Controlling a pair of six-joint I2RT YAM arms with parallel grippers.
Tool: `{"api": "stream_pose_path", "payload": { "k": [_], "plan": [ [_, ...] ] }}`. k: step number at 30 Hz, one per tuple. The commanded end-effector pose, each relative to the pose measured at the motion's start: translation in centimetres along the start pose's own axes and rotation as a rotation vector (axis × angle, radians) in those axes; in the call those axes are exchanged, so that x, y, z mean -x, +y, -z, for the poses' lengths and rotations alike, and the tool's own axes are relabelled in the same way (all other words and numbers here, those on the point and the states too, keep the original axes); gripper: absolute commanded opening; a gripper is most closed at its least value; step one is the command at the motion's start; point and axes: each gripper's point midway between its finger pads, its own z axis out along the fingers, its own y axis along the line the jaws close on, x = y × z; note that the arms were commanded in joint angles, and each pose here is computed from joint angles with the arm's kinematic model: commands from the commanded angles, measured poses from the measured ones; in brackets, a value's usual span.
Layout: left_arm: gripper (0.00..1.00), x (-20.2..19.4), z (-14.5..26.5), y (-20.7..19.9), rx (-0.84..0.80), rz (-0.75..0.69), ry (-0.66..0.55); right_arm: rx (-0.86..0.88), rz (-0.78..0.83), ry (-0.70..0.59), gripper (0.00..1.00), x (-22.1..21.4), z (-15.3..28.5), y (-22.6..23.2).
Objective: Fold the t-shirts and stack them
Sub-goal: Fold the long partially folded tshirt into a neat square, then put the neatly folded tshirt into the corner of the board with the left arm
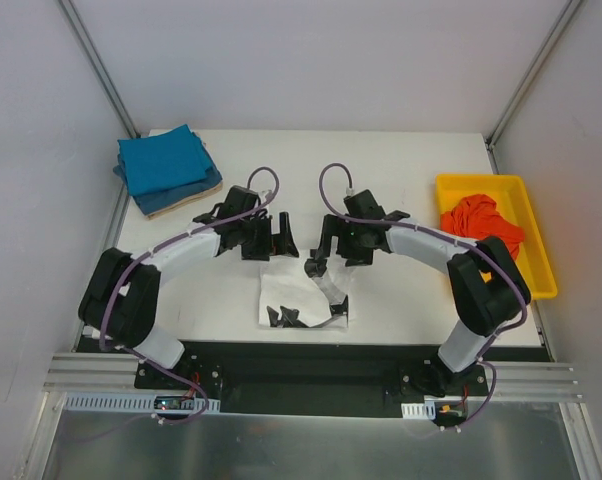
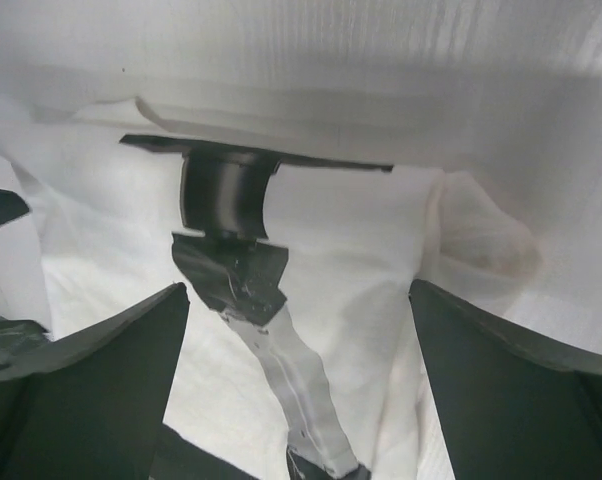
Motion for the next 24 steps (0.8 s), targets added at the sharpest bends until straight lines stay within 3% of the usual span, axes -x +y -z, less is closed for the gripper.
{"api": "stream_pose_path", "payload": {
  "k": [1,8,16,24],
  "plan": [
    [0.99,0.5,4.3,-0.3,0.048,-0.027,-0.093,0.015,0.144,-0.11,0.97,1.3,6.1,2.7],
    [0.99,-2.9,5.7,4.7,0.261,0.073,-0.114,-0.039,0.144,-0.194,0.97,-1.2,11.0,0.5],
    [0.99,-3.5,3.8,6.8,0.351,0.133,-0.048,-0.146,0.088,-0.307,0.97,-3.5,15.2,-4.2],
    [0.87,-3.7,0.6,7.6,0.392,0.165,0.057,-0.202,0.075,-0.415,0.97,-4.3,18.9,-6.9]
  ]
}}
